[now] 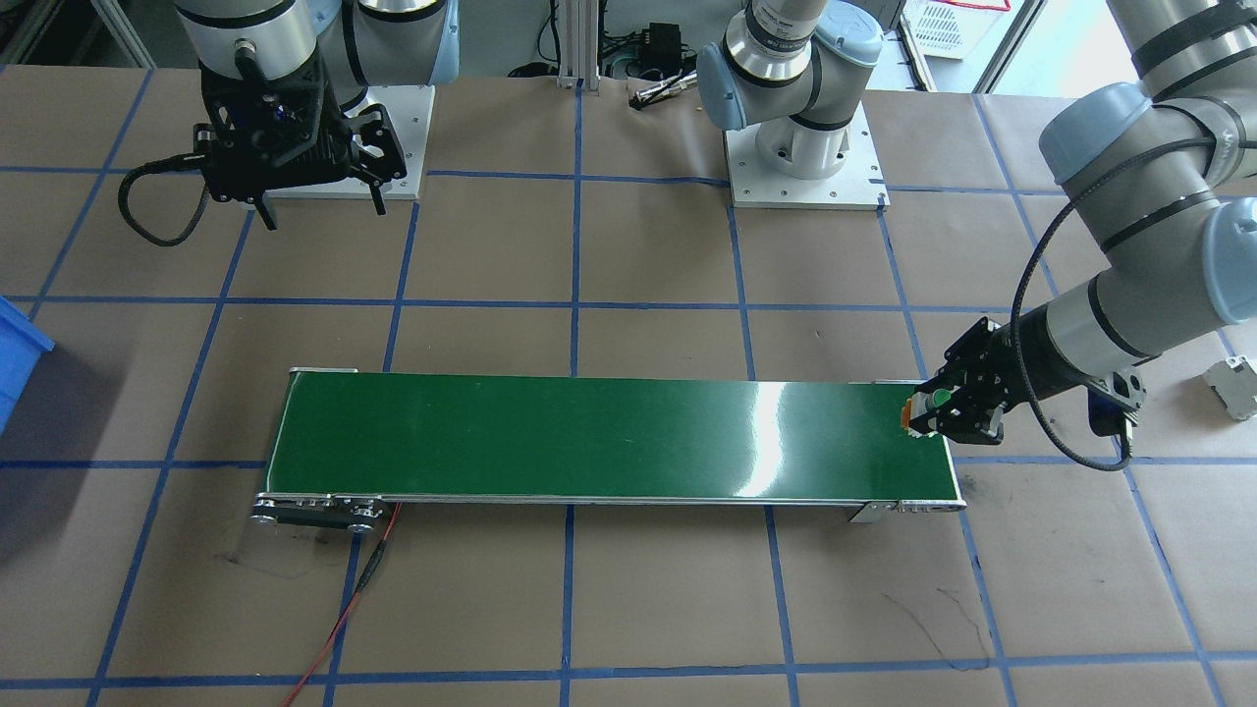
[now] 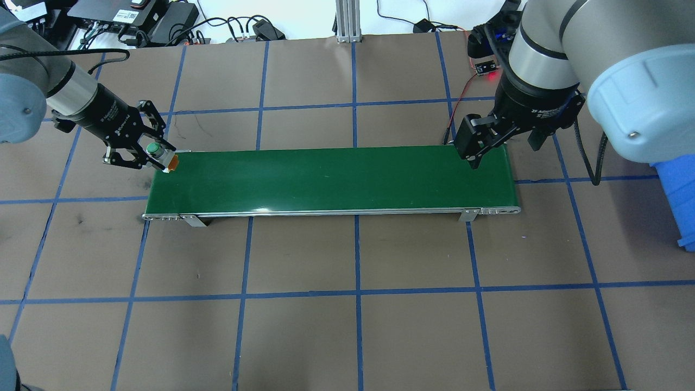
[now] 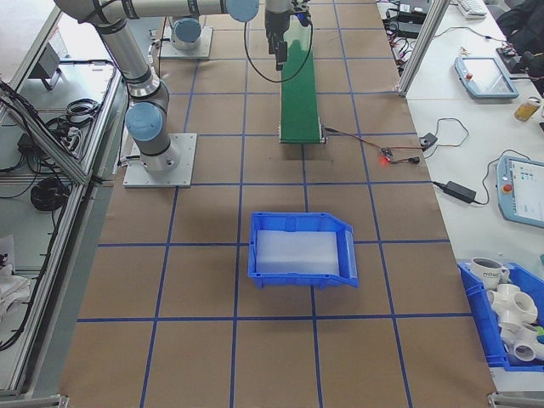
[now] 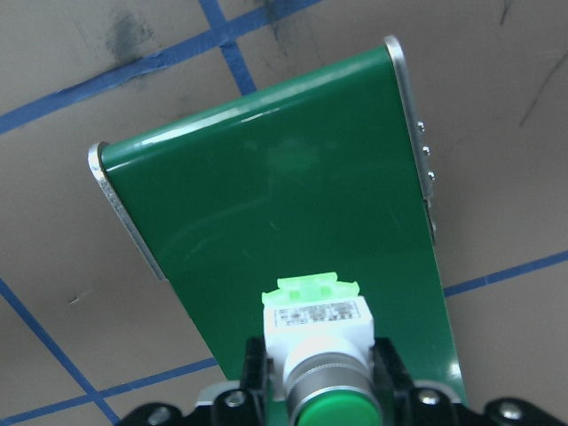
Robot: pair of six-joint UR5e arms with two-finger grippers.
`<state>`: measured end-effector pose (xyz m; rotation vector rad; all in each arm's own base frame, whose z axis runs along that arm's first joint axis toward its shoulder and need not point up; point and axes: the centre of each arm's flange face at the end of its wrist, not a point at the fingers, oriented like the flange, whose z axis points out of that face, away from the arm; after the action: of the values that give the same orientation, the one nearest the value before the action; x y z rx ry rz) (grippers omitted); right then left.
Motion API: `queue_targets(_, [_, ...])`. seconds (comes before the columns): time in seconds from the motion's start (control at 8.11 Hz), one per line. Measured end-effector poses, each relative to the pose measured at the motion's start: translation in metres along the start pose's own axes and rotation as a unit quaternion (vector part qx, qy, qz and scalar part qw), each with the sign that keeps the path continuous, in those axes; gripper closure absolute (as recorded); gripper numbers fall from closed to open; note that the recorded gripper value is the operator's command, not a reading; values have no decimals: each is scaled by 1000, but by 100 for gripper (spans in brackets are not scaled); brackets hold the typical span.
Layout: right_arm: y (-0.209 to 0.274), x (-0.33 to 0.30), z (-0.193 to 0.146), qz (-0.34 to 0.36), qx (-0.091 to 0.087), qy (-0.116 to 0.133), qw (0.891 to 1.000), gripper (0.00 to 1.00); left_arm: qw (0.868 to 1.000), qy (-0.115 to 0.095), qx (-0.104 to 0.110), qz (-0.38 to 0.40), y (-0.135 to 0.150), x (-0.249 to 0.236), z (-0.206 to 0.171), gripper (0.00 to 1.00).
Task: Move button from left to right
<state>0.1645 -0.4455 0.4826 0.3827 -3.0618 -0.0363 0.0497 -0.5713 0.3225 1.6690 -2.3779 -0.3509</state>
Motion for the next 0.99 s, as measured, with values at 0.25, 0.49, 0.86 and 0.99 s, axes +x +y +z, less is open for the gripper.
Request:
queue_targets(0.25, [0, 0, 0, 0, 0, 0, 1000, 0, 1000, -2, 0, -17, -4, -1, 21, 100])
queue_targets(0.49, [0, 0, 0, 1, 0, -1, 1000, 0, 1000, 7, 8, -18, -10, -2, 40, 100])
queue_targets(0.86, [0, 0, 1, 1, 0, -1, 1000, 0, 1000, 15, 17, -13, -14, -1, 47, 99])
queue_targets(0.99, [0, 0, 1, 1, 0, -1, 1000, 0, 1000, 15, 18, -13, -14, -1, 47, 94])
